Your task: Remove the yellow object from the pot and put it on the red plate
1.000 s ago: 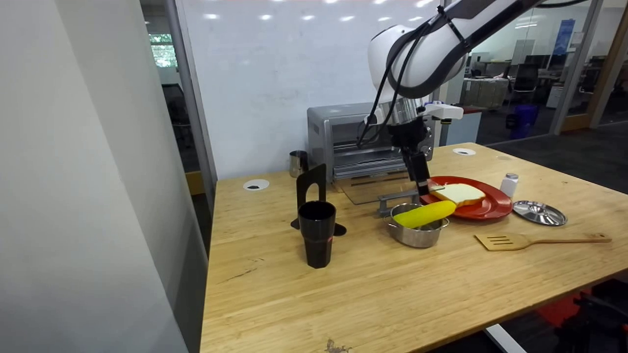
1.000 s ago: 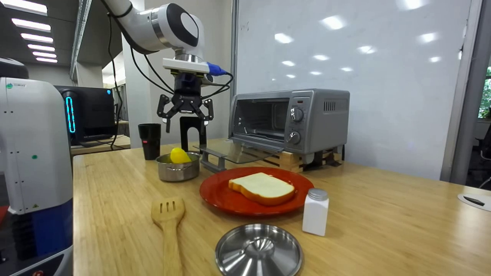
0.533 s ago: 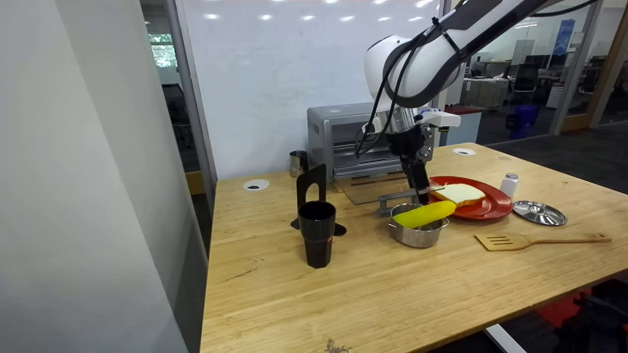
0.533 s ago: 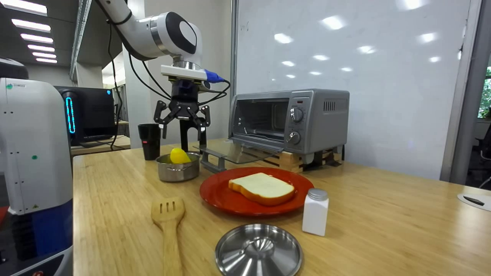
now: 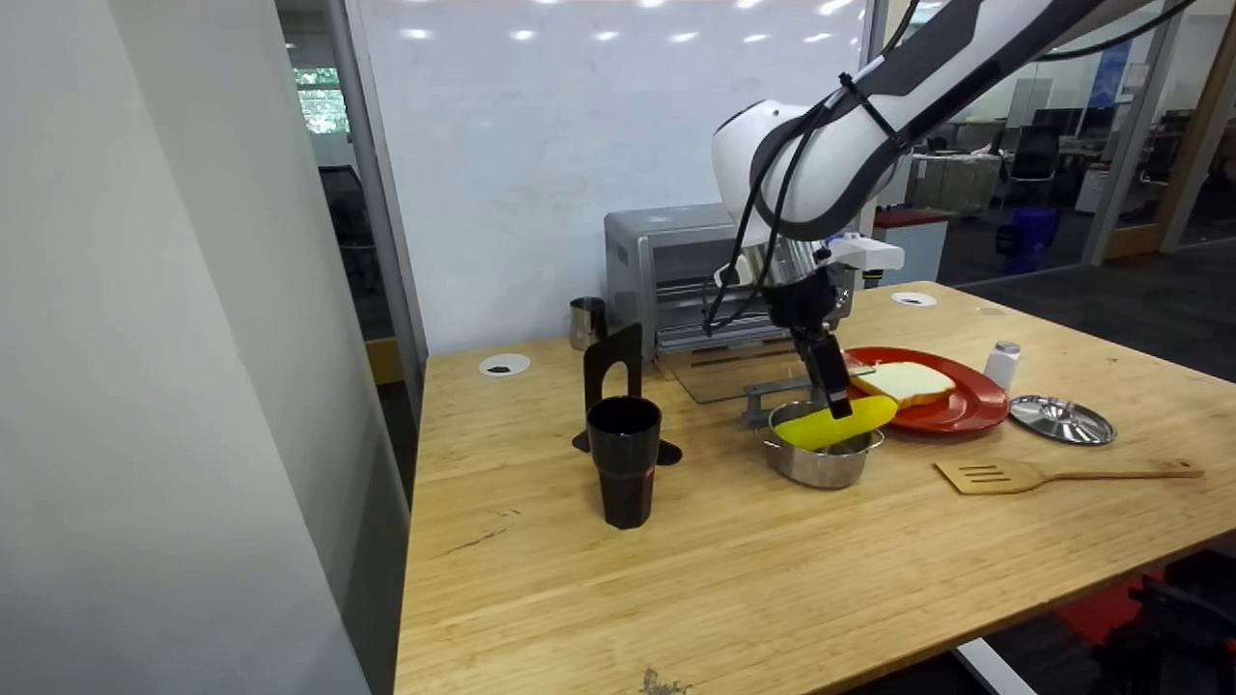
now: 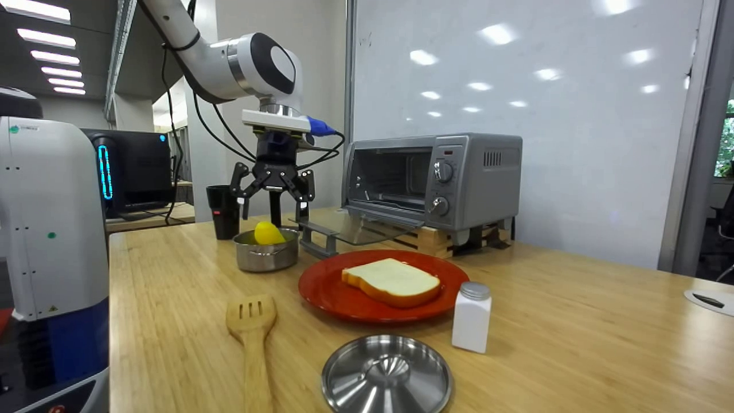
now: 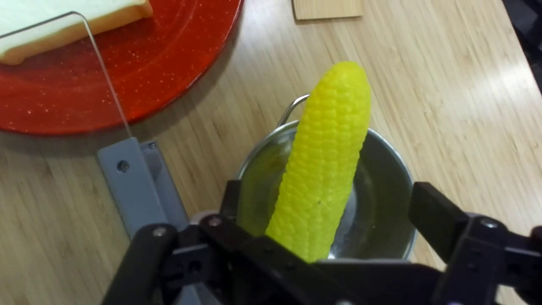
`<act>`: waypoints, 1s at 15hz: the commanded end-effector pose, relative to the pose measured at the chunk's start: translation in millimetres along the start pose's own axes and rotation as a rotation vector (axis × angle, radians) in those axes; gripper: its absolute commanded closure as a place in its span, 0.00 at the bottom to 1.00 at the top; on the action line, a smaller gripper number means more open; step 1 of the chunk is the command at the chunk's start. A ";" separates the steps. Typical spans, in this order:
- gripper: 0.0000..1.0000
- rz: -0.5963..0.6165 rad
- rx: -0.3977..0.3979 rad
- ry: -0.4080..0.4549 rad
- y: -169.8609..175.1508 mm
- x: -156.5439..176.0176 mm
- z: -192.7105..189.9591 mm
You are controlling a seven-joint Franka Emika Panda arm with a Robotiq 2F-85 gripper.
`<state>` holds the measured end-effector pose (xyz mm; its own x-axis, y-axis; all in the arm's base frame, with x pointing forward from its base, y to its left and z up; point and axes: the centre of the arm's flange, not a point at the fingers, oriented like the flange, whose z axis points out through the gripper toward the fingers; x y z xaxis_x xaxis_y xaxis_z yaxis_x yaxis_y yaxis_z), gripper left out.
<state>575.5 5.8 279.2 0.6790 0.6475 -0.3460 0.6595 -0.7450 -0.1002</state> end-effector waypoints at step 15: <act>0.26 -0.024 0.002 -0.071 -13.4 9.5 33.3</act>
<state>565.9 14.4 252.0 0.6458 0.6557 -0.3911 0.6689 -0.7329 -0.1242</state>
